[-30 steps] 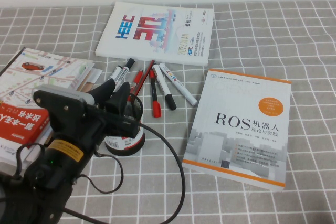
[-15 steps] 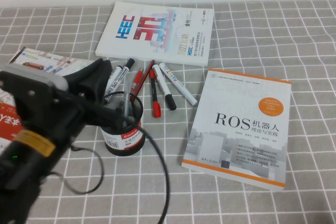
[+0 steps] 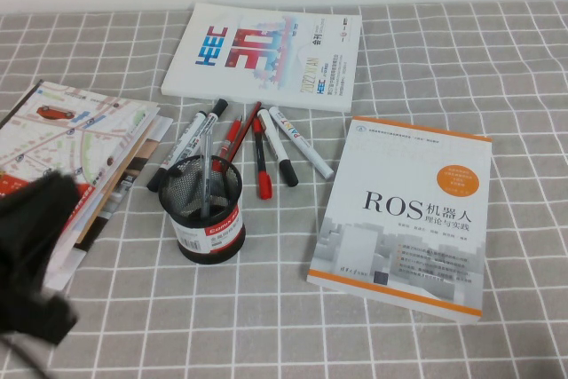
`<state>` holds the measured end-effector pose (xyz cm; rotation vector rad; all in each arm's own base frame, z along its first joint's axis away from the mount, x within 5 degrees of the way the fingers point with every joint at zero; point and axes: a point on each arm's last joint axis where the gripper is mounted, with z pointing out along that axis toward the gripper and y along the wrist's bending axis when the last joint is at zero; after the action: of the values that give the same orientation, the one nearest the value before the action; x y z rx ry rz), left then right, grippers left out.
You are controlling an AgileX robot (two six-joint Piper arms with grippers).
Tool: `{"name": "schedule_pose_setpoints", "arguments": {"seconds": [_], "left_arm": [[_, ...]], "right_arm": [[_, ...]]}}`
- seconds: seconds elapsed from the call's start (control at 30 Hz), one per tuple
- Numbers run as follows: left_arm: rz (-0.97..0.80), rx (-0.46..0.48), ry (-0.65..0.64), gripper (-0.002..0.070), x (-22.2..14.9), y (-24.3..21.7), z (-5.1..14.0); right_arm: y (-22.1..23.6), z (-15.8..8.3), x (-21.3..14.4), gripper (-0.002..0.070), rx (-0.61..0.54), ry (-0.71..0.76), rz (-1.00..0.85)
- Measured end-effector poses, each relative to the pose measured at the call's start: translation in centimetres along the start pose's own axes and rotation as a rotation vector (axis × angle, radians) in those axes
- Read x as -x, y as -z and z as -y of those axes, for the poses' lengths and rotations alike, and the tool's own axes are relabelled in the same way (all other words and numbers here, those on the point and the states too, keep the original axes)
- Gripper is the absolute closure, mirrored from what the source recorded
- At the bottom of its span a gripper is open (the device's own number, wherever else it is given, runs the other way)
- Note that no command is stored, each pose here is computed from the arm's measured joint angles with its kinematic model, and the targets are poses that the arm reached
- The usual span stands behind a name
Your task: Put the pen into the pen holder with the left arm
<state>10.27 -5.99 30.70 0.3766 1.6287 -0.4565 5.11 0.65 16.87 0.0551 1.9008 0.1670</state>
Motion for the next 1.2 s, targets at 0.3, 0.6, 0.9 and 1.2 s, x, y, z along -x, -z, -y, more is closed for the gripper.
{"name": "schedule_pose_setpoints", "arguments": {"seconds": [0.3,0.6,0.9,1.2], "left_arm": [[-0.187,0.016,-0.007,0.0675,-1.7,2.5,-0.2],[-0.240,0.021,-0.007,0.0675,-2.2,2.6,-0.2],[-0.176,0.046,-0.048,0.0675,-2.1,3.0,-0.5],[0.036,0.313,-0.053,0.0675,-6.7,5.7,-2.2]], "right_arm": [[0.0,0.0,0.0,0.0691,0.000,0.000,0.000],[0.0,0.0,0.0,0.0691,0.000,0.000,0.000],[0.0,0.0,0.0,0.0691,0.000,0.000,0.000],[0.0,0.0,0.0,0.0691,0.001,-0.002,0.000]]}}
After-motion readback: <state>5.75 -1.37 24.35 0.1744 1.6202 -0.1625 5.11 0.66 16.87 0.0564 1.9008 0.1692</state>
